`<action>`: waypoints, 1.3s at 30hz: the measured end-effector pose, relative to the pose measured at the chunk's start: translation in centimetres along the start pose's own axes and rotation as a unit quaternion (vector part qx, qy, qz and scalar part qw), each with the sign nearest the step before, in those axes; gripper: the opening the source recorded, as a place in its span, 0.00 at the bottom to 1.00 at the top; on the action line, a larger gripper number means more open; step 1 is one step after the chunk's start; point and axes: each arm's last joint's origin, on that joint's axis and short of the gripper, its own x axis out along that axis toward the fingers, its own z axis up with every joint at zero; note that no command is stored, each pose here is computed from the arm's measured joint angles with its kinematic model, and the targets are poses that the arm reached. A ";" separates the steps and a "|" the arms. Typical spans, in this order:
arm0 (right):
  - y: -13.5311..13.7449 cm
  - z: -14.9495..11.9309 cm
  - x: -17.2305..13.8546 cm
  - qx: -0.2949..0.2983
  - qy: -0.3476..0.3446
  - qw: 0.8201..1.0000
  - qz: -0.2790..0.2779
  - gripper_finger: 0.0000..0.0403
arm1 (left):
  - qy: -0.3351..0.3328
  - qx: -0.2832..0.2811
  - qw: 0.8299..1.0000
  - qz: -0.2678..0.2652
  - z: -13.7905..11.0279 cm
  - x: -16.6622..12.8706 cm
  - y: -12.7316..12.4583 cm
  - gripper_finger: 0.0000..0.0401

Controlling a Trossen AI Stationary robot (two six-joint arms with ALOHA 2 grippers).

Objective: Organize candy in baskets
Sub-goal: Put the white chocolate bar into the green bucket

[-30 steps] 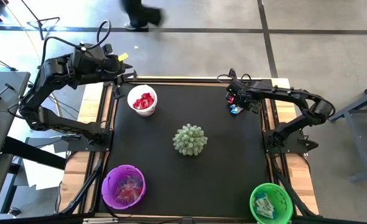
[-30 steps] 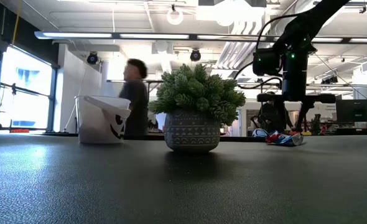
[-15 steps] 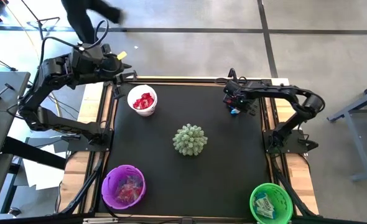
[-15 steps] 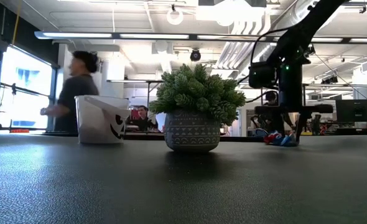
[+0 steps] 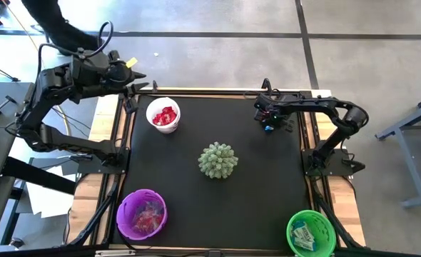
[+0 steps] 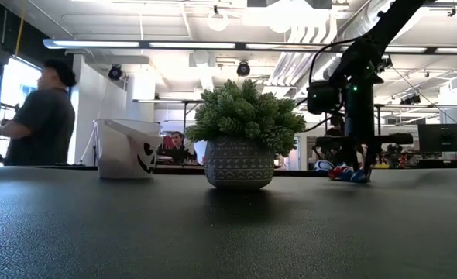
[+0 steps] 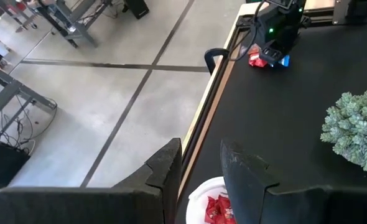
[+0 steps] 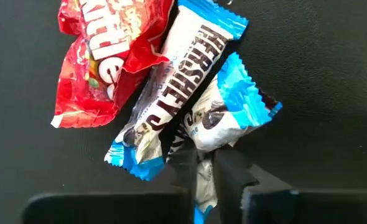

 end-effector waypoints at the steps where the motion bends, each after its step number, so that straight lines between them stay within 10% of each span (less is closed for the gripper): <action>1: 0.0 -0.1 0.0 -0.003 0.002 1.000 0.001 0.05 | -0.001 -0.001 1.000 0.000 0.0 -0.1 0.0 0.25; 18: -0.8 -5.4 -7.1 -0.120 0.073 0.976 0.169 0.03 | -0.004 -0.019 1.000 0.001 -0.1 -0.3 0.1 0.25; 27: -3.7 -13.0 -14.2 -0.186 0.247 0.889 0.339 0.03 | 0.007 -0.016 1.000 -0.002 -0.3 -0.3 0.0 0.25; 34: -7.6 -20.5 -19.2 -0.191 0.445 0.790 0.377 0.03 | 0.008 -0.015 1.000 -0.002 -0.4 -0.3 0.0 0.25; 39: -11.3 -23.3 -23.8 -0.205 0.500 0.761 0.359 0.03 | 0.008 -0.014 1.000 -0.002 -0.4 -0.3 0.0 0.25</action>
